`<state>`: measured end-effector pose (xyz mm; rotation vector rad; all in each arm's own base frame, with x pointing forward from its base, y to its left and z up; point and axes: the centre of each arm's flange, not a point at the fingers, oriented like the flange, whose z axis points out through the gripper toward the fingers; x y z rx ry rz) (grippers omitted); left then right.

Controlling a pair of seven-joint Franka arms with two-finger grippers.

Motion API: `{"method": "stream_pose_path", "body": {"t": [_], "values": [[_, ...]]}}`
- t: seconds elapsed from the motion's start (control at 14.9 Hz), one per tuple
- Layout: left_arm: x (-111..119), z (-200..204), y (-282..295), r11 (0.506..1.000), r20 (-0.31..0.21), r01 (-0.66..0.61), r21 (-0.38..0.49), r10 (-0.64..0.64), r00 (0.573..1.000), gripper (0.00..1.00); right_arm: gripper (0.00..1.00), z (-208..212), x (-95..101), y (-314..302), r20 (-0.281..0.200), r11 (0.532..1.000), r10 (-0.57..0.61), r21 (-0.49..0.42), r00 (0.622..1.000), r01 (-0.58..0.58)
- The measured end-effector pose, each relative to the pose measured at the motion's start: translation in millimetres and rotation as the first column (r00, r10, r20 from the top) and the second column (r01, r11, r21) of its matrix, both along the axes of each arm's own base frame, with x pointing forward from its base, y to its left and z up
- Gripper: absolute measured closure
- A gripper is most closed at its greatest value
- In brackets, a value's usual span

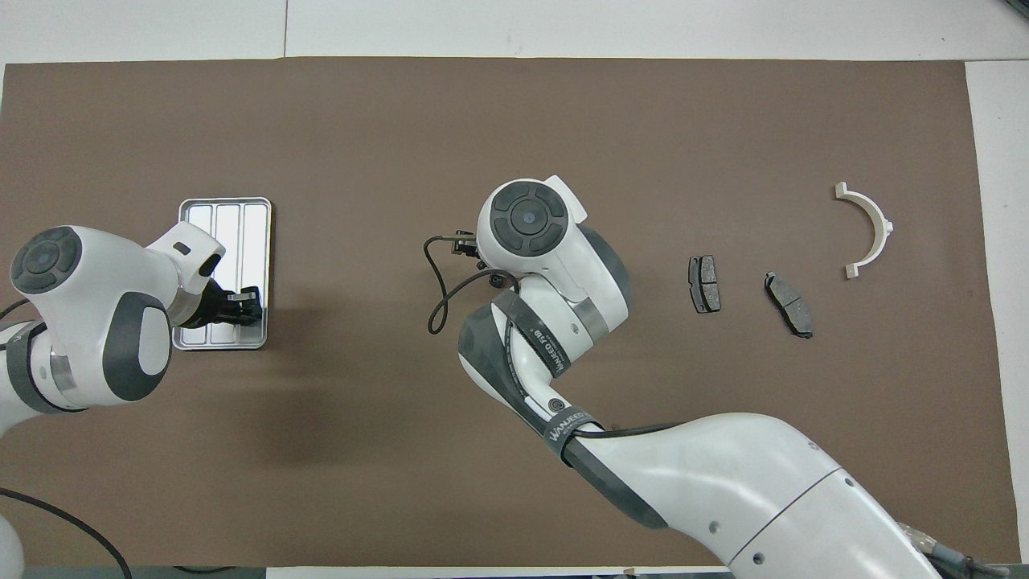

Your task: Pick bearing gear from pile to tray

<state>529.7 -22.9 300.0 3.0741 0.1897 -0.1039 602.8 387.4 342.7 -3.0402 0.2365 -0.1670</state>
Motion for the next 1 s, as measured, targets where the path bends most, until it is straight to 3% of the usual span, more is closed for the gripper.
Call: {"method": "stream_pose_path", "body": {"t": [0.2,0.27,0.4,0.54,0.74,1.0], "values": [[-0.1,-2.1,2.7,1.000,-0.004,-0.003,0.003,0.003,1.000,0.41,0.00,40.2,39.6,-66.3,0.061,0.998,0.058,-0.009,0.996,-0.058],[0.0,-2.5,3.5,1.000,-0.004,-0.004,0.003,0.004,1.000,0.41,0.00,51.6,52.8,-97.1,0.076,0.996,0.088,-0.022,0.993,-0.087],[0.3,-2.3,6.7,1.000,-0.004,-0.007,0.006,0.007,1.000,0.31,0.00,68.3,74.3,-162.1,0.090,0.986,0.162,-0.057,0.983,-0.158],[5.0,4.0,5.2,1.000,0.005,-0.005,0.004,0.005,1.000,0.30,0.00,81.3,86.3,-223.9,0.074,0.968,0.241,-0.095,0.968,-0.234],[19.4,27.6,2.8,1.000,0.008,0.001,-0.001,-0.001,1.000,0.30,0.02,109.6,85.7,-302.3,0.021,0.945,0.305,-0.128,0.952,-0.300],[32.5,49.5,-5.5,0.999,0.031,-0.033,-0.005,0.033,0.999,0.30,0.00,165.5,58.9,-350.9,-0.038,0.952,0.274,-0.135,0.961,-0.276]]}}
